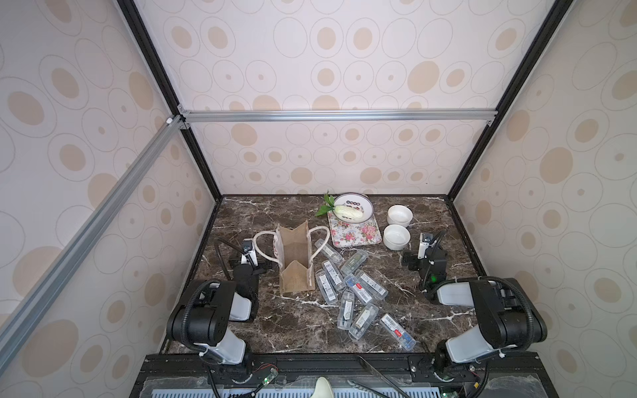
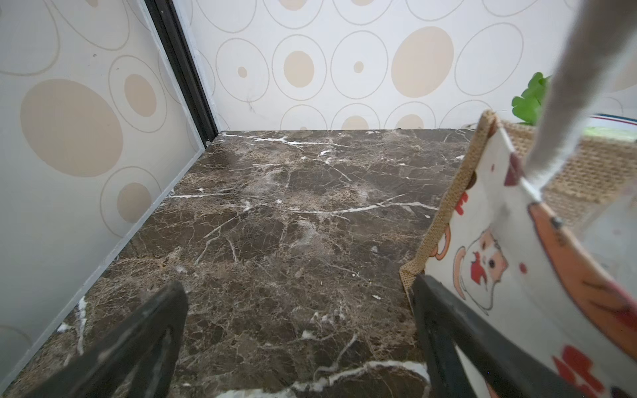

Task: Put the compass set into the canvas bag
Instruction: Pick up the compass set at the center of the board.

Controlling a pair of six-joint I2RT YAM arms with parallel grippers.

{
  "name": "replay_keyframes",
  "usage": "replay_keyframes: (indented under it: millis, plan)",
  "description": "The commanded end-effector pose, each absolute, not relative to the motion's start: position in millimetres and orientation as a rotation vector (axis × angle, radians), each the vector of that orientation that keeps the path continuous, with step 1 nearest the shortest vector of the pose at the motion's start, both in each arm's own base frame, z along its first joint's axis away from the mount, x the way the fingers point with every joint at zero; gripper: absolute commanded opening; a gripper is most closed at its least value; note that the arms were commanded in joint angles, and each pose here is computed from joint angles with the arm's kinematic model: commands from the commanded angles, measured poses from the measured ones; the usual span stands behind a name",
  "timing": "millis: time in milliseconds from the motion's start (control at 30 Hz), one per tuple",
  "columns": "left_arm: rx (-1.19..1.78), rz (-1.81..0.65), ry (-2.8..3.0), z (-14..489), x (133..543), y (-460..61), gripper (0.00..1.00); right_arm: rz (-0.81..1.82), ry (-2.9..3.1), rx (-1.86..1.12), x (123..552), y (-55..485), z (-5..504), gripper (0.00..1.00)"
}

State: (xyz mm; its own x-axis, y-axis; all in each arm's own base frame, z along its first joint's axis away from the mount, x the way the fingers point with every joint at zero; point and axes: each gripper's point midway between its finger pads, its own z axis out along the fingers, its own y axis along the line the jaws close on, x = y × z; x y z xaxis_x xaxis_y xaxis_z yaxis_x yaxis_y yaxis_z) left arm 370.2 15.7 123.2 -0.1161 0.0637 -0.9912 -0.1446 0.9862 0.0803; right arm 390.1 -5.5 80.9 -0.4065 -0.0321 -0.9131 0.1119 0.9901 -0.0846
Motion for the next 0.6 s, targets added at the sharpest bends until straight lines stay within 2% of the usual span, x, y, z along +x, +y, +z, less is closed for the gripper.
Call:
replay_keyframes:
  millis: [0,567]
  plan:
    - [-0.021,0.174,1.64,132.7,372.7,11.7,1.0,-0.165,1.964,0.071,395.6,-8.4,86.7,1.0]
    - [-0.055,0.191,1.657,130.3,376.6,17.5,1.0,-0.162,1.965,0.071,395.8,-7.9,86.6,1.0]
